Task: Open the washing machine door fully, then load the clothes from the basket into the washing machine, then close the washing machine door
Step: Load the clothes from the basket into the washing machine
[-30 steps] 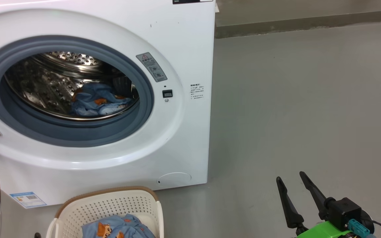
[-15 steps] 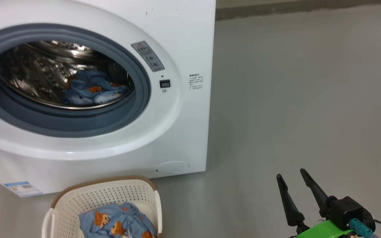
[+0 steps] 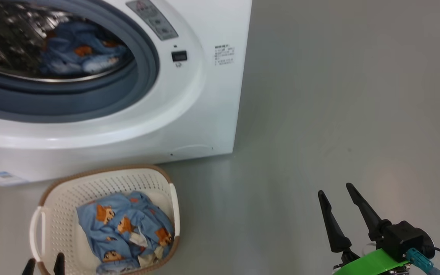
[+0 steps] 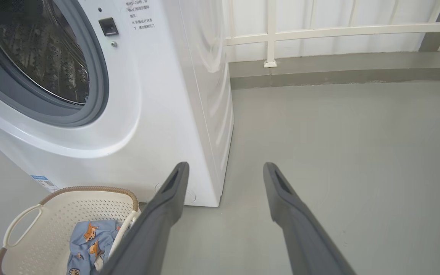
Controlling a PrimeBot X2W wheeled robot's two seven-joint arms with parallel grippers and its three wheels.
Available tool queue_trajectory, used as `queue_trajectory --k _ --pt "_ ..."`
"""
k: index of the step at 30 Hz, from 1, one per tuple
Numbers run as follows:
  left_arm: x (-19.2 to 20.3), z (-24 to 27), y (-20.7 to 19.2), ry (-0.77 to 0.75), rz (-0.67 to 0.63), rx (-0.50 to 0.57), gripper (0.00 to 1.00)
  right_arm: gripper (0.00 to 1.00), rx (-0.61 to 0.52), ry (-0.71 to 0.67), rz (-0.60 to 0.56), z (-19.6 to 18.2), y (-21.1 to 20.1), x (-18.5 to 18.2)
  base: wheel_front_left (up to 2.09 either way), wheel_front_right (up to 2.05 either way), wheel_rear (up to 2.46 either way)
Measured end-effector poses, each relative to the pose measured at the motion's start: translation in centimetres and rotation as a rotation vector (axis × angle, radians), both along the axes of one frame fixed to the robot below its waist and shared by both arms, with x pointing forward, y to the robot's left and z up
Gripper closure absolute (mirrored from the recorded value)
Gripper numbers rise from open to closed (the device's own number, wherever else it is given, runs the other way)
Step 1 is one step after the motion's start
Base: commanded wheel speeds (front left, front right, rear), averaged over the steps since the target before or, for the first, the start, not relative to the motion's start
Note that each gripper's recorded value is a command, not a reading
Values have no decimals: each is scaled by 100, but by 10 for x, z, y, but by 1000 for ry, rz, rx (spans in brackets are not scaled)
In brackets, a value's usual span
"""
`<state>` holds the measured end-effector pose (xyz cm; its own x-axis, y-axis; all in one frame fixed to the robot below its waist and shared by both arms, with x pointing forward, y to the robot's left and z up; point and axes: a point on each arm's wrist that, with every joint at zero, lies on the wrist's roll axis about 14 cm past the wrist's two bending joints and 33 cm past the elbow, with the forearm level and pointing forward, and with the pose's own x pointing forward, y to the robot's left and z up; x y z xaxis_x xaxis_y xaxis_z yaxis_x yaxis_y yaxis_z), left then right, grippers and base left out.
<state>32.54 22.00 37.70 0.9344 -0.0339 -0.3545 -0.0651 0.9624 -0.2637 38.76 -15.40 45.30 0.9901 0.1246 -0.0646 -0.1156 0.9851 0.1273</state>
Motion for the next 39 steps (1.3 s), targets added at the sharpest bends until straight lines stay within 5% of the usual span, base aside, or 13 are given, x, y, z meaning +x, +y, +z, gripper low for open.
queue_trajectory --k 39 --pt "72 -173 -52 455 -348 -143 0 0 35 272 -49 -111 -11 24 0 0 0"
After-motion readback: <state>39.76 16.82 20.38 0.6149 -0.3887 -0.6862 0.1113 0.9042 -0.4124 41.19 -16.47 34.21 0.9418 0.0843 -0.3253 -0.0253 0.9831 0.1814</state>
